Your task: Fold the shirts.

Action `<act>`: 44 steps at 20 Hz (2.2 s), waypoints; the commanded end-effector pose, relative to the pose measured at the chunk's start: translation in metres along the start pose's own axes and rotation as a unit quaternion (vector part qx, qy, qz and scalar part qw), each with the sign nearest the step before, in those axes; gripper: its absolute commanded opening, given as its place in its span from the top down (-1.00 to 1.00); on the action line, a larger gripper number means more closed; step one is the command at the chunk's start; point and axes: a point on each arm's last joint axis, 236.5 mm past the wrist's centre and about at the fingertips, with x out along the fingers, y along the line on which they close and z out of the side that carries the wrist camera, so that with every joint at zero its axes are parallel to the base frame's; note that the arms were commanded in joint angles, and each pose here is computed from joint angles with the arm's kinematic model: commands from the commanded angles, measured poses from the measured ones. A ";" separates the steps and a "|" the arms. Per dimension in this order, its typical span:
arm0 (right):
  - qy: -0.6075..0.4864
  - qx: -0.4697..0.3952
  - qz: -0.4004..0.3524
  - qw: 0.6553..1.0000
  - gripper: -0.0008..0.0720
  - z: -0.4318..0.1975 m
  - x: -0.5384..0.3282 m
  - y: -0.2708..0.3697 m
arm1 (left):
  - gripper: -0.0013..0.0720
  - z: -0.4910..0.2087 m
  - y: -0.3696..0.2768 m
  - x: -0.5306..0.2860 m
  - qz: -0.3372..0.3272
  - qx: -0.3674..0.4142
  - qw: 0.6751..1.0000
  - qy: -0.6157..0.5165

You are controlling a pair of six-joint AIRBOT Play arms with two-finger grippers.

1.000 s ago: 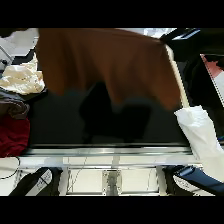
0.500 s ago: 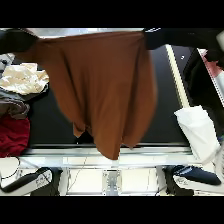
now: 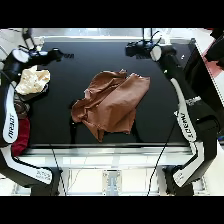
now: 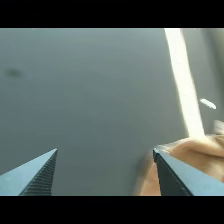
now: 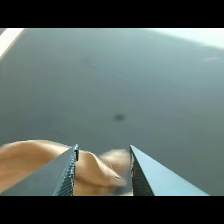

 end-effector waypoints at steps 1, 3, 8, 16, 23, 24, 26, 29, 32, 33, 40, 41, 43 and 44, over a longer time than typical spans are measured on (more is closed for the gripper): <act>0.025 -0.004 -0.040 0.999 -0.04 0.013 -0.040 -0.044 | -0.92 0.024 0.018 -0.041 0.009 -0.010 1.000 -0.018; 0.057 0.010 -0.072 0.996 -0.04 0.016 -0.098 -0.083 | -0.90 0.020 0.024 -0.086 0.007 0.027 0.999 0.016; 0.092 0.055 -0.140 0.984 -0.04 0.015 -0.255 -0.136 | -0.14 -0.110 -0.025 -0.145 -0.153 0.186 0.926 0.289; 0.168 0.105 -0.182 0.963 -0.04 -0.068 -0.395 -0.119 | -0.18 -0.251 -0.050 -0.084 -0.205 0.236 0.819 0.482; 0.130 0.099 -0.163 0.973 -0.05 -0.070 -0.426 -0.084 | -0.39 -0.284 -0.040 -0.033 -0.176 0.286 0.807 0.486; 0.128 0.102 -0.154 0.974 -0.04 -0.069 -0.426 -0.079 | -0.39 -0.282 -0.039 -0.025 -0.170 0.289 0.815 0.473; 0.124 0.107 -0.126 0.978 -0.04 -0.066 -0.420 -0.067 | -0.39 -0.276 -0.038 -0.012 -0.160 0.295 0.827 0.450; 0.124 0.113 -0.098 0.981 -0.04 -0.065 -0.412 -0.057 | -0.39 -0.269 -0.036 0.003 -0.147 0.301 0.841 0.424; 0.148 0.128 -0.076 0.978 -0.04 -0.083 -0.399 -0.050 | -0.39 -0.276 -0.038 0.005 -0.149 0.285 0.842 0.432; 0.167 0.138 -0.062 0.974 -0.05 -0.096 -0.392 -0.046 | -0.39 -0.281 -0.039 0.004 -0.152 0.278 0.840 0.441; 0.339 0.340 0.096 0.872 -0.07 -0.267 -0.308 0.031 | 0.93 -0.303 -0.043 -0.013 -0.168 0.260 0.814 0.491; 0.353 0.391 0.113 0.842 -0.09 -0.292 -0.299 0.047 | 0.93 -0.303 -0.043 -0.013 -0.169 0.259 0.813 0.493; 0.341 0.519 0.170 0.765 -0.09 -0.322 -0.280 0.091 | 0.93 -0.305 -0.044 -0.017 -0.170 0.255 0.810 0.501; 0.319 0.580 0.184 0.727 -0.09 -0.328 -0.271 0.103 | 0.93 -0.307 -0.044 -0.020 -0.172 0.253 0.806 0.506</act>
